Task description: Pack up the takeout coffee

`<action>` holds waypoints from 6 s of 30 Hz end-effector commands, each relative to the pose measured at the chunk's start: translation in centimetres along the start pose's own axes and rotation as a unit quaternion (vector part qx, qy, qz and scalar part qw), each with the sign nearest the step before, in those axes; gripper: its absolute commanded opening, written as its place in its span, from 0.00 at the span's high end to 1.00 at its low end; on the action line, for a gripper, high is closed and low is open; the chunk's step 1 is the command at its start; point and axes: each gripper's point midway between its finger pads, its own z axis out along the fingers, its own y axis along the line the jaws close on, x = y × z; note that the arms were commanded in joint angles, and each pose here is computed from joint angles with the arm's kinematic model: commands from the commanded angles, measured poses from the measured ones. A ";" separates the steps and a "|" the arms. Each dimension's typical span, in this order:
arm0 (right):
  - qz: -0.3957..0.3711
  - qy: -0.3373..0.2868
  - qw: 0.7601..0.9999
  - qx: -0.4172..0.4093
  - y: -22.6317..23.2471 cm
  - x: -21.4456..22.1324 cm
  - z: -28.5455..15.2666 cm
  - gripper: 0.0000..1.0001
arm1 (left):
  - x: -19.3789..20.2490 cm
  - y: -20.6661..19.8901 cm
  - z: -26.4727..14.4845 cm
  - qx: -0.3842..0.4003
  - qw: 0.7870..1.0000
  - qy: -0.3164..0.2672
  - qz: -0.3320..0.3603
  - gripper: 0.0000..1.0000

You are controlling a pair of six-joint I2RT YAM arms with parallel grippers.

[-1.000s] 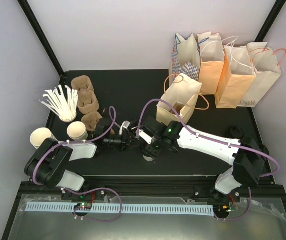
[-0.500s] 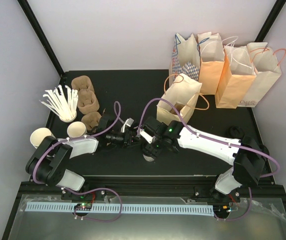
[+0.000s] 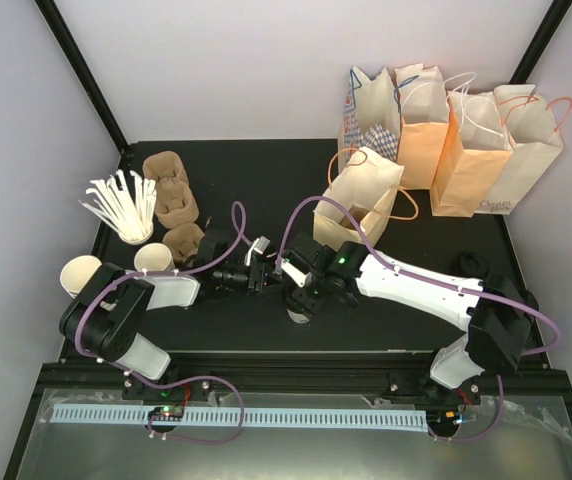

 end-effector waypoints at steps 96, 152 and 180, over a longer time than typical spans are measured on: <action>0.413 -0.008 0.910 0.027 0.4 -3.2 -1.4 0.37 | 6.2 1.4 0.0 -0.178 0.983 0.019 -0.033 0.47; 0.076 -0.017 0.997 0.003 -0.4 -3.8 0.0 0.28 | -2.9 -3.5 -2.8 -0.025 0.999 -0.040 -0.009 0.22; 0.124 -0.114 0.985 0.044 -2.2 -5.9 -5.5 0.00 | 0.8 3.3 -2.0 -0.198 0.979 0.052 -0.013 0.29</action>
